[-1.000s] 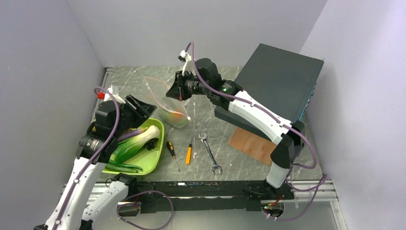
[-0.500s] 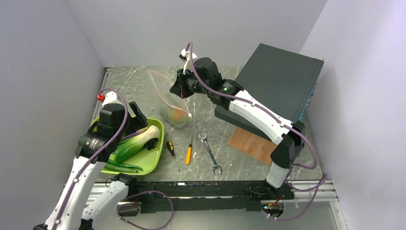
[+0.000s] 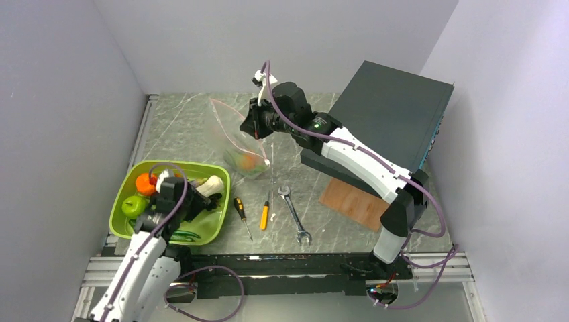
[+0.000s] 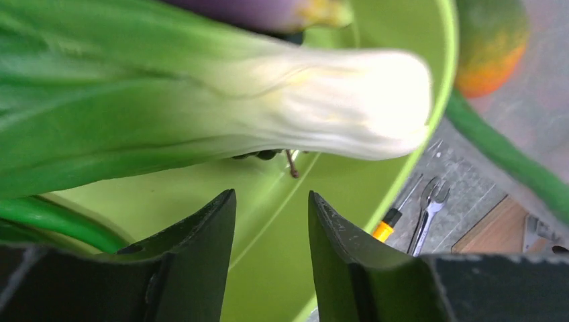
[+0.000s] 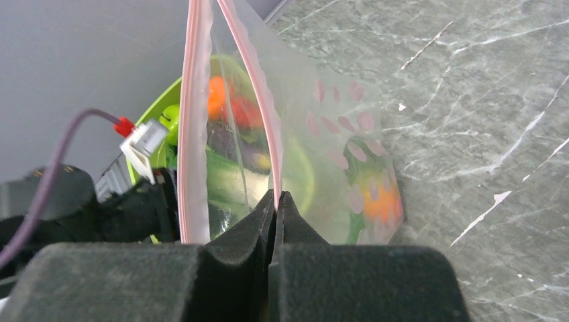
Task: Place the food in the zip-top bag and seal the zipper
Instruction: Pick up the fake fruit from the bin.
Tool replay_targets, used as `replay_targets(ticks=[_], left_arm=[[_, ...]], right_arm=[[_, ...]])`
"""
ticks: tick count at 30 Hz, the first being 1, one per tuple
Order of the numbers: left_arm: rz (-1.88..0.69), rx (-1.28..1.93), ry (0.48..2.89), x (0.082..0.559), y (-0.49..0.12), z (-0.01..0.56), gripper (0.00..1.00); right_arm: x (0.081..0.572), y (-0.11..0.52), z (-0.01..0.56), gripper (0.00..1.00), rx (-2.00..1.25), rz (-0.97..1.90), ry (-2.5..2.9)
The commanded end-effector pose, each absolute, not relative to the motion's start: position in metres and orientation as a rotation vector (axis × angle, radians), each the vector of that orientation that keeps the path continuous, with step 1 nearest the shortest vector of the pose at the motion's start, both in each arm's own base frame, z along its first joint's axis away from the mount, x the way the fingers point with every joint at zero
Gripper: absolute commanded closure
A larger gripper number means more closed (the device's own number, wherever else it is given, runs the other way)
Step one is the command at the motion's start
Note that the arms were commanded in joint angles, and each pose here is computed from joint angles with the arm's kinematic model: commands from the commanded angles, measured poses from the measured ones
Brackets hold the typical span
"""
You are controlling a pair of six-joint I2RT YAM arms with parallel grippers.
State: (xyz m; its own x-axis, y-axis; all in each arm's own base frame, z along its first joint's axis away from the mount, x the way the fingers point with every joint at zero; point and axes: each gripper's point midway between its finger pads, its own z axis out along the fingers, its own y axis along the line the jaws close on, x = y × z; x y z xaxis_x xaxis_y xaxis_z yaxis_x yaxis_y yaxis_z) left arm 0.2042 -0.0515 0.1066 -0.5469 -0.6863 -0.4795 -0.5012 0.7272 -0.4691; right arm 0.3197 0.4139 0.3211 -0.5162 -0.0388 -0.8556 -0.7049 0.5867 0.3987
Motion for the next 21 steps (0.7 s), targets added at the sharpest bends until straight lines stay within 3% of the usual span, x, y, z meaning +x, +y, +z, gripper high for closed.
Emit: replay_targets(ticks=[1, 16, 21], left_arm=[[-0.669, -1.015, 2.050, 0.221, -0.074, 0.108, 0.51], [-0.591, -0.989, 1.972, 0.238, -0.060, 0.078, 0.39], [-0.544, -1.017, 2.007, 0.235, -0.056, 0.070, 0.43]], right_arm=[[0.315, 0.409, 0.350, 1.00, -0.591, 0.989, 1.862], [0.312, 0.414, 0.347, 1.00, -0.590, 1.026, 1.874], [0.312, 0.416, 0.346, 1.00, -0.593, 1.042, 1.877]])
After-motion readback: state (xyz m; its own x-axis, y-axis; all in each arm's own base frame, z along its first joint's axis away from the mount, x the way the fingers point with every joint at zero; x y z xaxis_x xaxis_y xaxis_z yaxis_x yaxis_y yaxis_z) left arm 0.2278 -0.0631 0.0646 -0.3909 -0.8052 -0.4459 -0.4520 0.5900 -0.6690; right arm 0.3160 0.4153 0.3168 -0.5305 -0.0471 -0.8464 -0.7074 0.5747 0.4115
